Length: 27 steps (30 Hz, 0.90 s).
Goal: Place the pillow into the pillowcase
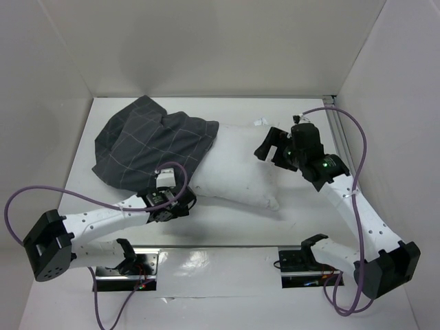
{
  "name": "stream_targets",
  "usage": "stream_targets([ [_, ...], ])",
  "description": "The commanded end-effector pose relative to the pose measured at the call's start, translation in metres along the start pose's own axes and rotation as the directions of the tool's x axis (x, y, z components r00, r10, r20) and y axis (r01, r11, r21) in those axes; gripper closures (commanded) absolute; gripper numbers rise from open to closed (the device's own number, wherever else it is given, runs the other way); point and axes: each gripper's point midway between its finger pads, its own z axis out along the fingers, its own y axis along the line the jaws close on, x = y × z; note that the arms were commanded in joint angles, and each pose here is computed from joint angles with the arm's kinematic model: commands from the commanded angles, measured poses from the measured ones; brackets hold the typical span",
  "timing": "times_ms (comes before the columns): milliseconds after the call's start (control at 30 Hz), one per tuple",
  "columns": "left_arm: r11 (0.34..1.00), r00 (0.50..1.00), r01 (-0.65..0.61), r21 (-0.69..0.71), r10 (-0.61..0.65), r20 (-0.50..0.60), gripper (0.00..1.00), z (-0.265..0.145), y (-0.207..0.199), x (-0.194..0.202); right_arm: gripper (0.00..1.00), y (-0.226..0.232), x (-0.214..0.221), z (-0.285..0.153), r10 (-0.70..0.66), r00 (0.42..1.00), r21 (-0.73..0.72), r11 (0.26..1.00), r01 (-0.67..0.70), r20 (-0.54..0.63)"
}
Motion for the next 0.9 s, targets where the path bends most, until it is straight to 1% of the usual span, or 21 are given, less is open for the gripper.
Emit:
stream_targets([
  [0, 0.998, 0.996, 0.058, -0.007, -0.057, 0.067, 0.14, 0.009, -0.001, -0.016, 0.01, -0.014, 0.006, -0.017, -0.002, 1.000, 0.055, 0.998, 0.004, -0.029],
  [67, 0.998, 0.996, 0.058, -0.006, -0.058, 0.068, 0.14, 0.011, -0.003, -0.016, 0.01, -0.022, 0.019, -0.017, 0.010, 0.995, 0.088, 0.996, -0.002, -0.097],
  [133, 0.996, 0.993, 0.085, -0.006, -0.084, 0.082, 0.16, 0.014, -0.003, -0.019, 0.01, -0.019, 0.021, -0.017, 0.013, 0.993, 0.079, 0.997, -0.003, -0.117],
  [167, 0.997, 0.993, 0.078, 0.001, -0.078, 0.087, 0.17, 0.016, -0.004, -0.019, 0.01, -0.017, 0.022, -0.017, 0.013, 0.992, 0.070, 0.998, -0.004, -0.124],
  [233, 0.993, 0.988, 0.110, 0.032, -0.113, 0.106, 0.18, 0.017, -0.009, -0.025, 0.01, -0.018, 0.025, -0.019, 0.013, 0.991, 0.062, 0.998, -0.005, -0.129],
  [267, 0.994, 0.988, 0.099, 0.039, -0.103, 0.111, 0.18, 0.017, -0.011, -0.026, 0.01, -0.017, 0.029, -0.020, 0.016, 0.989, 0.055, 0.998, -0.007, -0.150],
  [333, 0.992, 0.985, 0.124, 0.022, -0.126, 0.114, 0.21, 0.020, -0.006, -0.031, 0.01, -0.015, 0.037, -0.023, 0.021, 0.981, 0.049, 0.999, -0.012, -0.194],
  [367, 0.993, 0.987, 0.119, 0.008, -0.120, 0.112, 0.23, 0.023, -0.001, -0.030, 0.01, -0.015, 0.045, -0.023, -0.006, 0.971, 0.031, 0.999, 0.014, -0.240],
  [433, 0.991, 0.986, 0.134, -0.026, -0.130, 0.106, 0.38, 0.029, 0.008, -0.029, 0.01, -0.019, 0.054, -0.028, -0.029, 0.960, 0.032, 0.999, 0.039, -0.279],
  [467, 0.990, 0.986, 0.136, -0.043, -0.131, 0.101, 0.53, 0.030, 0.012, -0.029, 0.01, -0.021, 0.055, -0.031, -0.061, 0.960, 0.018, 0.997, 0.069, -0.272],
  [500, 0.989, 0.985, 0.143, -0.048, -0.138, 0.102, 0.77, 0.031, 0.014, -0.030, 0.01, -0.024, 0.058, -0.034, -0.074, 0.958, 0.018, 0.996, 0.082, -0.278],
  [533, 0.989, 0.987, 0.141, -0.046, -0.136, 0.090, 1.00, 0.028, 0.013, -0.030, 0.01, -0.024, 0.057, -0.036, -0.089, 0.958, 0.010, 0.995, 0.096, -0.271],
  [600, 0.993, 0.990, 0.112, -0.044, -0.108, 0.092, 1.00, 0.023, 0.011, -0.036, 0.01, -0.032, 0.067, -0.031, -0.104, 0.947, 0.022, 0.993, 0.116, -0.303],
  [633, 0.994, 0.990, 0.106, -0.021, -0.103, 0.094, 1.00, 0.019, 0.007, -0.041, 0.01, -0.034, 0.069, -0.027, -0.103, 0.946, 0.026, 0.993, 0.116, -0.308],
  [667, 0.995, 0.990, 0.096, 0.028, -0.099, 0.104, 1.00, 0.009, -0.006, -0.048, 0.01, -0.037, 0.068, -0.021, -0.094, 0.949, 0.041, 0.993, 0.112, -0.301],
  [700, 0.997, 0.991, 0.063, 0.048, -0.068, 0.115, 1.00, 0.002, -0.010, -0.053, 0.03, -0.044, 0.078, -0.013, -0.081, 0.947, 0.051, 0.994, 0.101, -0.311],
  [733, 0.995, 0.992, 0.049, 0.086, -0.058, 0.116, 1.00, -0.006, -0.019, -0.057, 0.16, -0.037, 0.073, -0.003, -0.076, 0.960, 0.014, 0.996, 0.083, -0.269],
  [767, 0.991, 0.992, 0.030, 0.134, -0.046, 0.115, 1.00, -0.016, -0.030, -0.059, 0.29, -0.034, 0.075, 0.003, -0.071, 0.962, -0.008, 0.997, 0.071, -0.263],
  [800, 0.983, 0.989, 0.036, 0.181, -0.061, 0.132, 1.00, -0.029, -0.043, -0.074, 0.40, -0.033, 0.082, 0.013, -0.048, 0.955, -0.021, 0.999, 0.043, -0.291],
  [833, 0.978, 0.990, 0.009, 0.207, -0.038, 0.134, 1.00, -0.038, -0.050, -0.077, 0.50, -0.019, 0.086, 0.022, -0.046, 0.951, -0.108, 0.994, 0.014, -0.306],
  [867, 0.971, 0.989, 0.011, 0.239, -0.045, 0.138, 1.00, -0.046, -0.058, -0.081, 0.60, -0.006, 0.089, 0.026, -0.044, 0.946, -0.158, 0.987, -0.008, -0.322],
])
